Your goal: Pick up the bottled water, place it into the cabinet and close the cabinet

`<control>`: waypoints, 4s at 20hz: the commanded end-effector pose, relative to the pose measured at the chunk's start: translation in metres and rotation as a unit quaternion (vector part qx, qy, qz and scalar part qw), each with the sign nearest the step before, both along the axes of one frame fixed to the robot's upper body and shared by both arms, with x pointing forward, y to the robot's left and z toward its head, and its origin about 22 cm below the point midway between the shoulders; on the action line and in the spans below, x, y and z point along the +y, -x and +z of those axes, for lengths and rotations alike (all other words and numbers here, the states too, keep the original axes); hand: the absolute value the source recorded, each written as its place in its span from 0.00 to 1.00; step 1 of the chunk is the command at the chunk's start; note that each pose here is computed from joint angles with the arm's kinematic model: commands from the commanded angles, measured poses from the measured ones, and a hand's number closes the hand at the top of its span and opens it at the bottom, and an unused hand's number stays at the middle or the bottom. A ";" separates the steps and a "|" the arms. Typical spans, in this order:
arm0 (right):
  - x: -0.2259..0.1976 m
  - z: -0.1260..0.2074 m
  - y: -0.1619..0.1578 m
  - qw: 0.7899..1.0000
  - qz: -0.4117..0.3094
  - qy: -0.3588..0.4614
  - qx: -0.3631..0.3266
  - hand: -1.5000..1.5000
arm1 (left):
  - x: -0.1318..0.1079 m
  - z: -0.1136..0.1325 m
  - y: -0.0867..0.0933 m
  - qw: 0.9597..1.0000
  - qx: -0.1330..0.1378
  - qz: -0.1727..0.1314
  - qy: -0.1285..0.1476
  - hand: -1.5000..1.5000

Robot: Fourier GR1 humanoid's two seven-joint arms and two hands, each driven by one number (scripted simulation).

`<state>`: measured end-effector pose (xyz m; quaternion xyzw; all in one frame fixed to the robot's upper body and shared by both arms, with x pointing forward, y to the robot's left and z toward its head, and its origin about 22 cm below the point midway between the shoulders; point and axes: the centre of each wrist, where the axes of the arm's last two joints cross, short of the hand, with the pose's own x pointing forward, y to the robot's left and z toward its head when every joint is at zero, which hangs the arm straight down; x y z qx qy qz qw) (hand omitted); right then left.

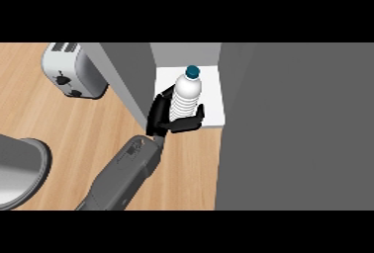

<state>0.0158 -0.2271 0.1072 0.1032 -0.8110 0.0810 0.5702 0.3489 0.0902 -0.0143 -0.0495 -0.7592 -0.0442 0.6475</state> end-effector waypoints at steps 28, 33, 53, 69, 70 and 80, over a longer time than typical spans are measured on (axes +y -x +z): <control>-0.014 0.015 -0.005 0.999 0.034 -0.008 -0.027 0.00 | -0.002 0.052 -0.080 0.954 -0.034 0.224 -0.197 0.00; -0.016 0.016 -0.003 0.999 0.031 -0.015 -0.029 0.00 | -0.001 0.086 -0.090 0.973 -0.112 0.194 -0.063 1.00; -0.003 0.031 0.000 0.999 0.038 -0.007 -0.019 0.00 | -0.029 0.044 -0.031 0.984 -0.063 -0.069 0.152 1.00; 0.007 0.038 0.010 1.000 0.013 0.011 -0.009 0.00 | 0.048 -0.008 0.106 0.980 -0.008 -0.074 0.186 0.00; 0.005 0.041 0.006 1.000 0.012 0.016 -0.024 0.00 | 0.040 -0.006 0.120 0.979 -0.012 -0.069 0.190 0.00; -0.001 0.043 -0.007 0.960 0.241 0.138 -0.028 1.00 | 0.124 -0.011 0.175 0.978 -0.032 -0.082 0.187 0.00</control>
